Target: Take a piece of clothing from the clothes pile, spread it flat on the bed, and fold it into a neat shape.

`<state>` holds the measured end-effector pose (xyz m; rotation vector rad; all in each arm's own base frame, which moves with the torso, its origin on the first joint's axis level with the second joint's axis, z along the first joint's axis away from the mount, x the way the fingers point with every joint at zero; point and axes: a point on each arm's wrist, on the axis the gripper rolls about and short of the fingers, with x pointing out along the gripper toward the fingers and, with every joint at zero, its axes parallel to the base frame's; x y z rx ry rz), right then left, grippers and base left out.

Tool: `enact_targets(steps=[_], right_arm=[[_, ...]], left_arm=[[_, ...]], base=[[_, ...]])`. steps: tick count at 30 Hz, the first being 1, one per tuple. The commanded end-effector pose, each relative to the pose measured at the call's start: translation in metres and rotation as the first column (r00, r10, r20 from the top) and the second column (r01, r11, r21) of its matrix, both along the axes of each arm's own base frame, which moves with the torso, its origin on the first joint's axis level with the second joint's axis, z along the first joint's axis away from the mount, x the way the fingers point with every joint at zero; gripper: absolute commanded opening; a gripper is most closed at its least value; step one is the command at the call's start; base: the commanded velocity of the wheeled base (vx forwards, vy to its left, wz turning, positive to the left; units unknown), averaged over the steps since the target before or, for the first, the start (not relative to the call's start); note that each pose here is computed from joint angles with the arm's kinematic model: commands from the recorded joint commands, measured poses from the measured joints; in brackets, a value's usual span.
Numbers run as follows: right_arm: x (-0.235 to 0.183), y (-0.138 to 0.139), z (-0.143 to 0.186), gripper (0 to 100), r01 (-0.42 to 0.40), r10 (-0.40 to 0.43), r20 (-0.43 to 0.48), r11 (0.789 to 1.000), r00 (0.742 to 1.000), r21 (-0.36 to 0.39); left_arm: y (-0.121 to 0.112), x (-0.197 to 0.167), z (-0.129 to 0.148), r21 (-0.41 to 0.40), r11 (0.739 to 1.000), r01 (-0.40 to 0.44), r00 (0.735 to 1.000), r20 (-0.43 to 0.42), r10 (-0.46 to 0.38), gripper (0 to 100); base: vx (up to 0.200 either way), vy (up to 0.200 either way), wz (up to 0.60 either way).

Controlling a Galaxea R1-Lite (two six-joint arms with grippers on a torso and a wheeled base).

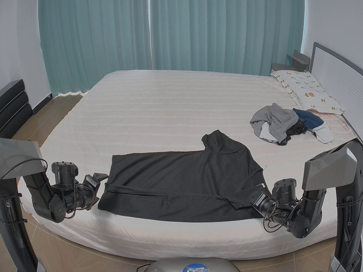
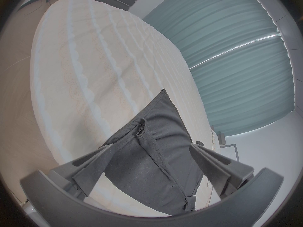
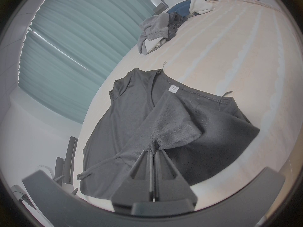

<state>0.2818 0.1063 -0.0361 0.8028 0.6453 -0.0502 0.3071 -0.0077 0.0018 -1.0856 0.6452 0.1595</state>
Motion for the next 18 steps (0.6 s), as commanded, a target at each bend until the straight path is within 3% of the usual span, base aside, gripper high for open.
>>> enact_targets(steps=[1, 17, 18], right_arm=[[-0.014, 0.006, 0.019, 0, -0.035, 0.035, 0.025, 0.999, 0.999, 0.01], [-0.033, 0.006, 0.014, 0, -0.065, 0.064, -0.036, 0.998, 0.997, -0.017], [-0.034, 0.006, 0.013, 100, -0.066, 0.065, -0.041, 0.998, 0.997, -0.02]], left_arm=[[0.0, 0.0, 0.0, 0.0, 1.0, 0.0, 1.0, -0.002, 0.0, 100], [0.0, 0.0, 0.0, 0.0, 1.0, 0.0, 1.0, -0.001, 0.0, 100], [0.0, 0.0, 0.0, 0.0, 1.0, 0.0, 1.0, -0.002, 0.0, 100]], base=[[0.0, 0.0, 0.0], [0.0, 0.0, 0.0], [0.0, 0.0, 0.0]])
